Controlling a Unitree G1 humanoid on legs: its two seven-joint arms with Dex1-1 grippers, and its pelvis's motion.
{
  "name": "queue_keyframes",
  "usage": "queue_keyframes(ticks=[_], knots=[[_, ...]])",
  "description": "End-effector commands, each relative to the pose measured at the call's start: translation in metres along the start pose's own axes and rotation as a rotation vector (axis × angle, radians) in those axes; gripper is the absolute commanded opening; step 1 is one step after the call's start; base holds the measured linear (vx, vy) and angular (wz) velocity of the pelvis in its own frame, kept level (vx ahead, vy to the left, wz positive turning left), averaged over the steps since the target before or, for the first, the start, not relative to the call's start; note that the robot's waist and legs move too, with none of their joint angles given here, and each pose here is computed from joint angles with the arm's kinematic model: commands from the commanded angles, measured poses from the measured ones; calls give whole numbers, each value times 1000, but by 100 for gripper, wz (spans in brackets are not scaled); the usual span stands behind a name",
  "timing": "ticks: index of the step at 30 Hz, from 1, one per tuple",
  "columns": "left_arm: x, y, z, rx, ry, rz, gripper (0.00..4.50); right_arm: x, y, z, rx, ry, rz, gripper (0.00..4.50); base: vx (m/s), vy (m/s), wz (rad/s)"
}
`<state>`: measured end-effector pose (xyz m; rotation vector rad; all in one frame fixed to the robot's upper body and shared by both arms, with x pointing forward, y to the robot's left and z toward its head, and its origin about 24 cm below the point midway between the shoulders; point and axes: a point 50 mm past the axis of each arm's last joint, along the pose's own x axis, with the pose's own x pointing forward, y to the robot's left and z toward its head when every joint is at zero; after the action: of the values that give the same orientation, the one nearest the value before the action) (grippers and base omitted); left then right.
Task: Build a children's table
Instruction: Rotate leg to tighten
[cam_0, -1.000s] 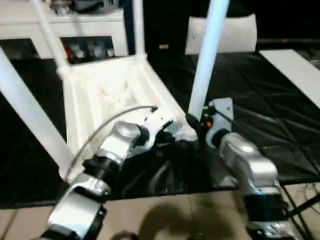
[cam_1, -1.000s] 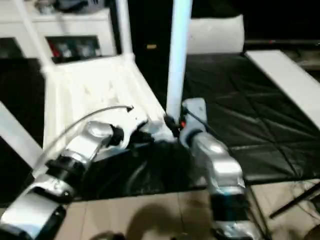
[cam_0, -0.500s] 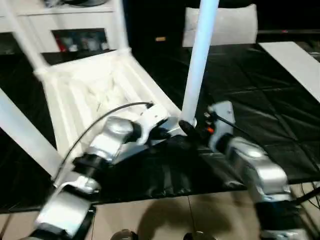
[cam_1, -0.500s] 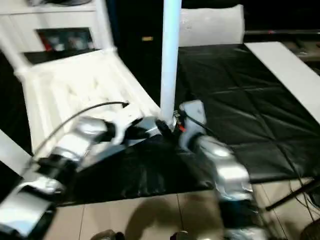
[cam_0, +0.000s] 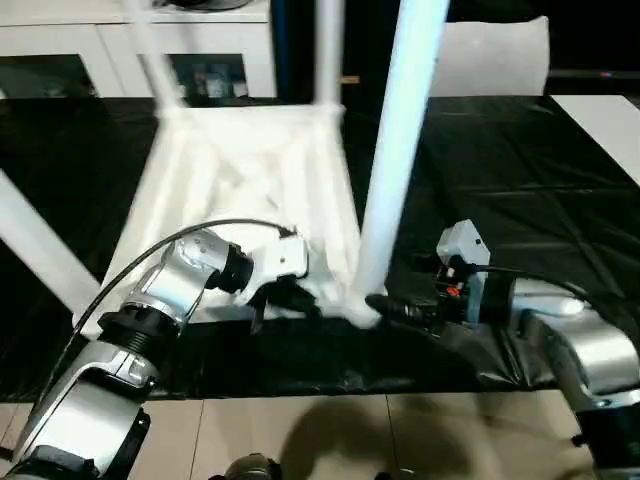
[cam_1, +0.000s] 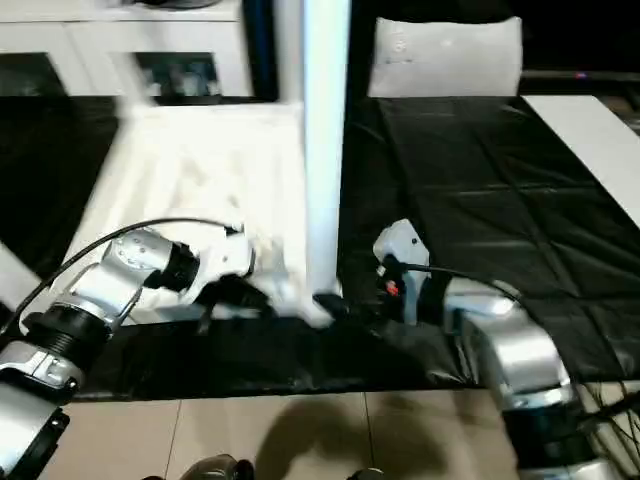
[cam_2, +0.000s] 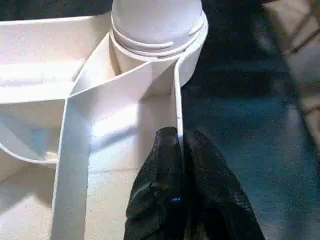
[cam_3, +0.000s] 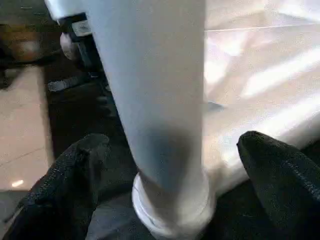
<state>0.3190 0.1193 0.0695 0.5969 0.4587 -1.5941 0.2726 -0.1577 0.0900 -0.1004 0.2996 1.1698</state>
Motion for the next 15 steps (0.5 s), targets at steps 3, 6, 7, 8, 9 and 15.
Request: queue_keyframes(ticks=[3, 6, 7, 8, 9, 15], knots=[[12, -7, 17, 127, 19, -183, 0, 0, 2, 5, -12, 25, 160, 430, 0, 0, 0], [12, -8, 18, 138, 31, -199, 0, 0, 3, 5, -7, 31, 191, 430, 0, 0, 0], [12, -8, 18, 140, 32, -201, 0, 0, 3, 5, -7, 32, 195, 402, 0, 0, 0], [12, -8, 17, 144, 34, -207, 0, 0, 3, 5, -7, 34, 203, 395, 0, 0, 0], [12, -8, 17, 151, 41, -218, 0, 0, 3, 5, -4, 39, 233, 393, 0, 0, 0], [10, -7, 15, 156, 57, -233, 0, -4, 7, 3, 40, 69, 337, 340, 0, 0, 0]])
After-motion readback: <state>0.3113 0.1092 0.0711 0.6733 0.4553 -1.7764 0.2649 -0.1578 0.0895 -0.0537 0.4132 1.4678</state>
